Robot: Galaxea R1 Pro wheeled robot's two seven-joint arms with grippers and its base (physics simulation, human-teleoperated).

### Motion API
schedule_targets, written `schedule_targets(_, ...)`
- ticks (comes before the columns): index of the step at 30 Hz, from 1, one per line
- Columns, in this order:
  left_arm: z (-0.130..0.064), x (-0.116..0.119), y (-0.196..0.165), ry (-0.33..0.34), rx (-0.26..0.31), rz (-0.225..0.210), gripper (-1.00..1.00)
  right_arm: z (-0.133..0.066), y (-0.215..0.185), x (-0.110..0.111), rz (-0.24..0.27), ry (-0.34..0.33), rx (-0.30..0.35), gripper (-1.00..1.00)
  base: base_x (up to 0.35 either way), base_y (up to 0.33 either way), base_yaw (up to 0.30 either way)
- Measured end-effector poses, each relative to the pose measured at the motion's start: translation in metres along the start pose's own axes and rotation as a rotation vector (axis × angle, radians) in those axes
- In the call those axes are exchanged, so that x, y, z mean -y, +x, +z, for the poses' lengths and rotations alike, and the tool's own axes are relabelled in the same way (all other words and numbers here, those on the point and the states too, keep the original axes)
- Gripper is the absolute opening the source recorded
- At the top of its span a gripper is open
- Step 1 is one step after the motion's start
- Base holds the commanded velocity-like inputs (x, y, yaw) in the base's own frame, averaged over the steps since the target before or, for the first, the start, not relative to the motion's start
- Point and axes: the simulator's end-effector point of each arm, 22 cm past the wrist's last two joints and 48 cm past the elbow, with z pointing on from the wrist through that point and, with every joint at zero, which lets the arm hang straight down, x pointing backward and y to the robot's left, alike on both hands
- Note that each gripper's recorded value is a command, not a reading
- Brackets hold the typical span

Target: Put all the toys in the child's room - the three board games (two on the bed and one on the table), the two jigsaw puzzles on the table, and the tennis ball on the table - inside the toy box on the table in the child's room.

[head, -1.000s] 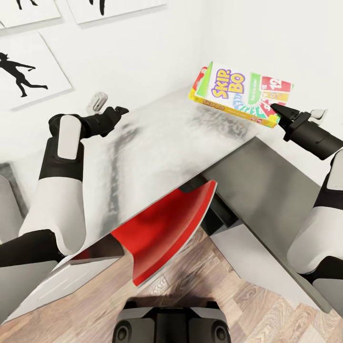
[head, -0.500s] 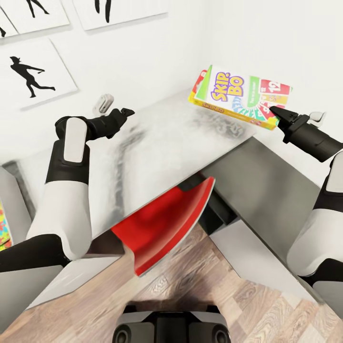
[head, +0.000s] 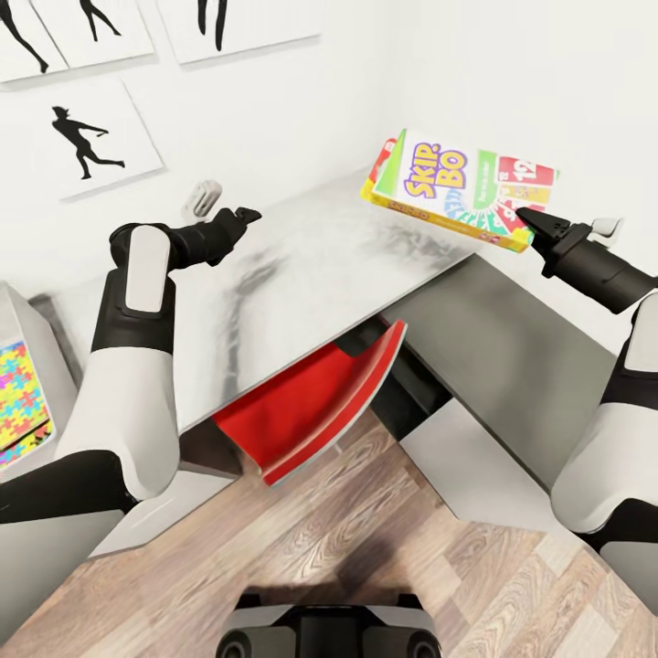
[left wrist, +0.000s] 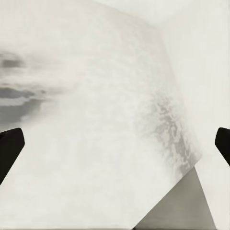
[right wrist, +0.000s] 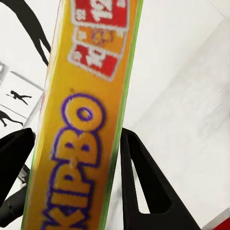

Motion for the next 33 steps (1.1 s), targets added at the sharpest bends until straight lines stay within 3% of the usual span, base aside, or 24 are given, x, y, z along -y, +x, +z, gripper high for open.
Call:
schedule_targets(19, -0.028, 0.054, -0.011, 0.110, 0.025, 0.028, 1.00, -0.008, -0.023, -0.022, -0.038, -0.015, 0.025, -1.00, -0.014, 0.000, 0.000)
schedule_targets(33, -0.044, 0.068, -0.015, 0.149, 0.043, 0.036, 1.00, -0.010, -0.029, -0.047, -0.084, -0.035, 0.029, -1.00, 0.000, 0.000, 0.000)
